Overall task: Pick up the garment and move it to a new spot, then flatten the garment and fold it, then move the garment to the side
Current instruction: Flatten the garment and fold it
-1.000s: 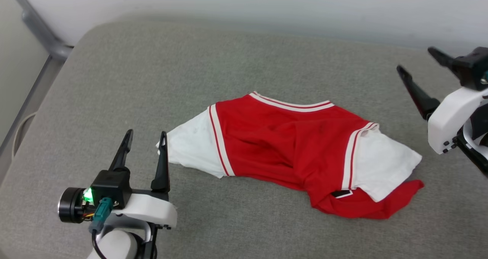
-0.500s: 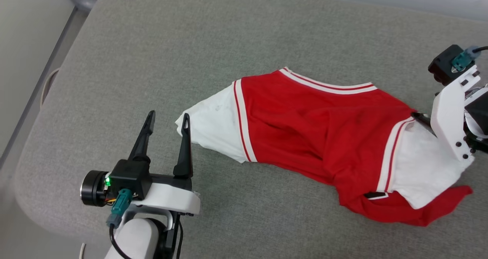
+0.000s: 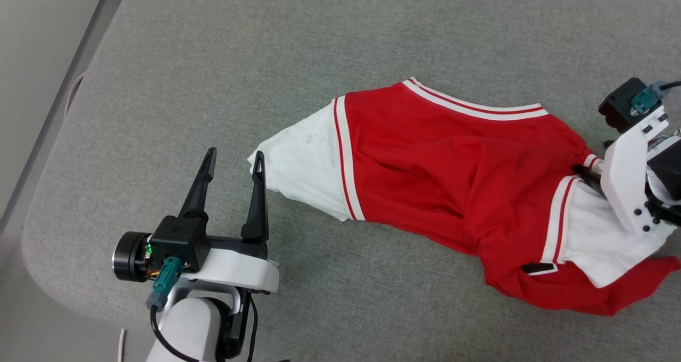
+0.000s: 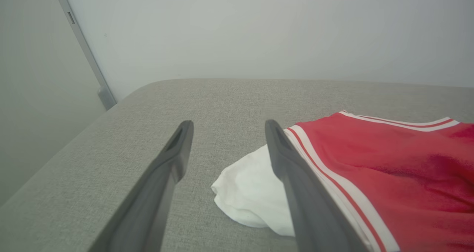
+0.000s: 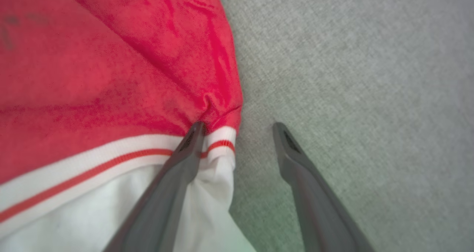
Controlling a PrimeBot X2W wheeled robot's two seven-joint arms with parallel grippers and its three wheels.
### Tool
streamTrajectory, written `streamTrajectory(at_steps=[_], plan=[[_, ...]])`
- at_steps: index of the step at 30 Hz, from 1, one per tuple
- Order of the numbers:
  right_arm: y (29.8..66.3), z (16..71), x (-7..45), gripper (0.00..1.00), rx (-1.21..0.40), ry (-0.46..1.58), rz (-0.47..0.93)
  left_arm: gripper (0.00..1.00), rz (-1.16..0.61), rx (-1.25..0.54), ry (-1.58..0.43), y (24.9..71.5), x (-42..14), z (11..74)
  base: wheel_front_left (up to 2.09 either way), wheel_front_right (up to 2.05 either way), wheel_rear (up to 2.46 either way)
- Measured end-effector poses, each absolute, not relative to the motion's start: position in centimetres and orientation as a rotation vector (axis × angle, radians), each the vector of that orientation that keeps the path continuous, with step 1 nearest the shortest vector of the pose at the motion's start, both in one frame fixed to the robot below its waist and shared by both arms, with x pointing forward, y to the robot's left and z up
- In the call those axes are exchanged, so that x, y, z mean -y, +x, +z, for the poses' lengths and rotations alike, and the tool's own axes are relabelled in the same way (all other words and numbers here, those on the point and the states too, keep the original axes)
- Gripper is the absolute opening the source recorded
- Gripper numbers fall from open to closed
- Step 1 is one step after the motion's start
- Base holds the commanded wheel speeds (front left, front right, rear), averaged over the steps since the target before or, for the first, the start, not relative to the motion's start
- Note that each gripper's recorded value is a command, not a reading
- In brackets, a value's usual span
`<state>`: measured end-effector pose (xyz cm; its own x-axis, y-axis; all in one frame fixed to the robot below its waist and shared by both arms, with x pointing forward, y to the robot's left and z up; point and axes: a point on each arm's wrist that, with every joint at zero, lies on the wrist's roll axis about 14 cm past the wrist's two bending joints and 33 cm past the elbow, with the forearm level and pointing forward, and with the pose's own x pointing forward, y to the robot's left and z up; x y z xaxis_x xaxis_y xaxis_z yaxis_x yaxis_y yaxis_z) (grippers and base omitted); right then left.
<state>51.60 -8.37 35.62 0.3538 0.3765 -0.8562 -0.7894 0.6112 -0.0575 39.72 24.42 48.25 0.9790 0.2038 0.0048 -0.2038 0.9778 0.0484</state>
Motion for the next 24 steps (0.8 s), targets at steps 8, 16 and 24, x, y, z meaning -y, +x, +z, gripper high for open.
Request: streamTrajectory(at_steps=[8,16,24], plan=[[51.2,38.9,7.1,0.0,-0.724,-0.47,0.837,1.0,0.17,0.034,0.045,40.1,-23.6,49.2,0.0,0.0,0.0],[50.2,45.5,8.1,0.0,-0.484,-0.34,0.793,1.0,0.142,0.061,0.023,38.9,-22.6,50.1,0.0,0.0,0.0],[48.1,49.7,13.8,0.0,-0.364,-0.28,0.645,1.0,0.1,0.079,0.004,38.3,-21.3,50.6,0.0,0.0,0.0]])
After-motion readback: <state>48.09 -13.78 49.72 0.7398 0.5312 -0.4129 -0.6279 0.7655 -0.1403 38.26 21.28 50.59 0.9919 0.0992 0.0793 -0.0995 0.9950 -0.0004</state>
